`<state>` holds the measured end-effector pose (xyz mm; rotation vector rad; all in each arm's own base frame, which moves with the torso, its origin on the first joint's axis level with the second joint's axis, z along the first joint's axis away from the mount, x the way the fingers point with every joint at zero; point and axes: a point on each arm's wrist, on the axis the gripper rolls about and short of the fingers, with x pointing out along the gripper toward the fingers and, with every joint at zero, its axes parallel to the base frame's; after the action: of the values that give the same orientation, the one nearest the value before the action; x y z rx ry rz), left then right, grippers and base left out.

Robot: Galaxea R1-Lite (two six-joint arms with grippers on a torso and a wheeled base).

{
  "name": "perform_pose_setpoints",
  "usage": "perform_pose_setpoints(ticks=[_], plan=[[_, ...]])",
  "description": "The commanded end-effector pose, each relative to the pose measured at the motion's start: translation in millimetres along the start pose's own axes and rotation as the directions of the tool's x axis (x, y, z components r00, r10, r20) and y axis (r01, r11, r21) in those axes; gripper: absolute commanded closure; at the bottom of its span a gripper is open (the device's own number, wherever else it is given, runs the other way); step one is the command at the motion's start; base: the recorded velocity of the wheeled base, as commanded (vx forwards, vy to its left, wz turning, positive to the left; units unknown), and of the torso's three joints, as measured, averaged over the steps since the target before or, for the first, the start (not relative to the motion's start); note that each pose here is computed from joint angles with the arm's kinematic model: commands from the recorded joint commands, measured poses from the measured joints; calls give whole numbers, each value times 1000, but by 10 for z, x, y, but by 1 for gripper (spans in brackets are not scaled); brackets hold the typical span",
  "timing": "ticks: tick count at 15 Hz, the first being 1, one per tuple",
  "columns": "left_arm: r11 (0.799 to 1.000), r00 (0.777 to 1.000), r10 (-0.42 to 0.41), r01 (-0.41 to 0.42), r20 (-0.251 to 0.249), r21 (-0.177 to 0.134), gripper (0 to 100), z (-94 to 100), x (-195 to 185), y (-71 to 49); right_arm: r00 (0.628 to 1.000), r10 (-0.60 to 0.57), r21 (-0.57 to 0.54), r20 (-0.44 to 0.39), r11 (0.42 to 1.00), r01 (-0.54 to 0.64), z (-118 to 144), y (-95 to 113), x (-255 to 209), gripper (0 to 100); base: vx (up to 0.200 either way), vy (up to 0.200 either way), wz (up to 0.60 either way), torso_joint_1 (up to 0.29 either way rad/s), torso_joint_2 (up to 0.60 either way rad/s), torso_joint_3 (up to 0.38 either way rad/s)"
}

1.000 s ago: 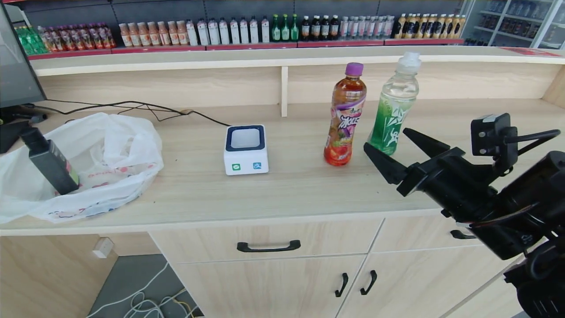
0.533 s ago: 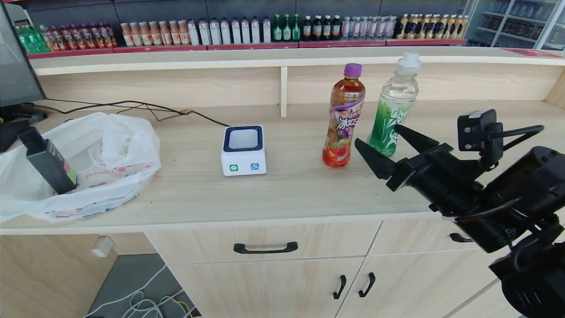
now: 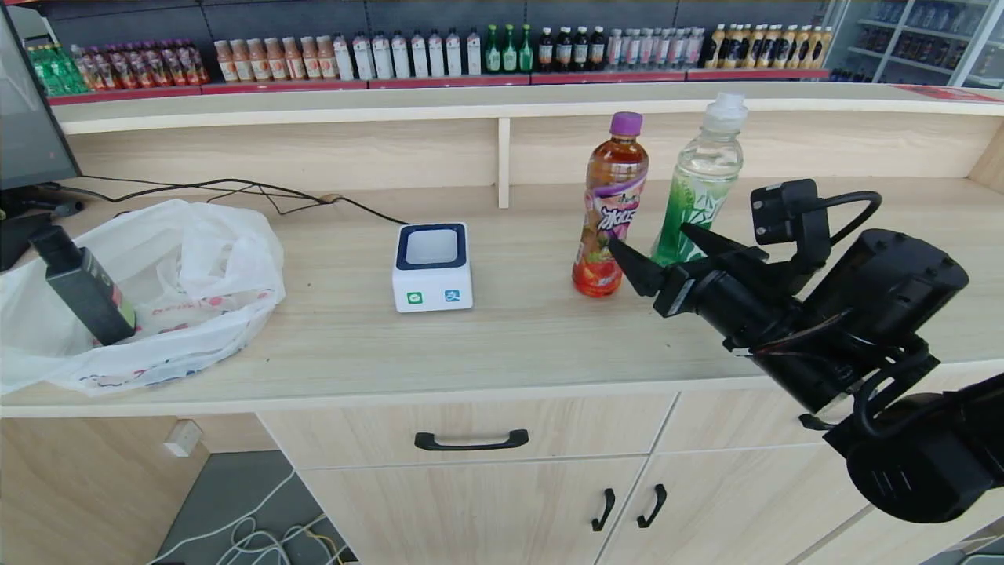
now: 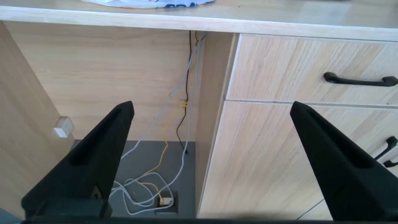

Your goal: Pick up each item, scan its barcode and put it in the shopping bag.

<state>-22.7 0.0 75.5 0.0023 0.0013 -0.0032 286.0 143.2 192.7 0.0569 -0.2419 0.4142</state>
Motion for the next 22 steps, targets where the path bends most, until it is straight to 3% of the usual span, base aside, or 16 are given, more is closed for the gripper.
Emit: perform_pose_setpoints(ticks=[1,9,22], plan=[[1000,1000,0,0,0,1,0,0,0,0,1000,-12,1,-14,1000,12,-75,29,57,0,0,0,0,0,0,0],[1000,1000,0,0,0,-1,0,0,0,0,999,1,-20,-36,1000,-2,-330,167,410,0,0,0,0,0,0,0],[1000,1000,0,0,0,-1,0,0,0,0,1000,-21,-18,-11,1000,20,-288,141,840,0,0,0,0,0,0,0]])
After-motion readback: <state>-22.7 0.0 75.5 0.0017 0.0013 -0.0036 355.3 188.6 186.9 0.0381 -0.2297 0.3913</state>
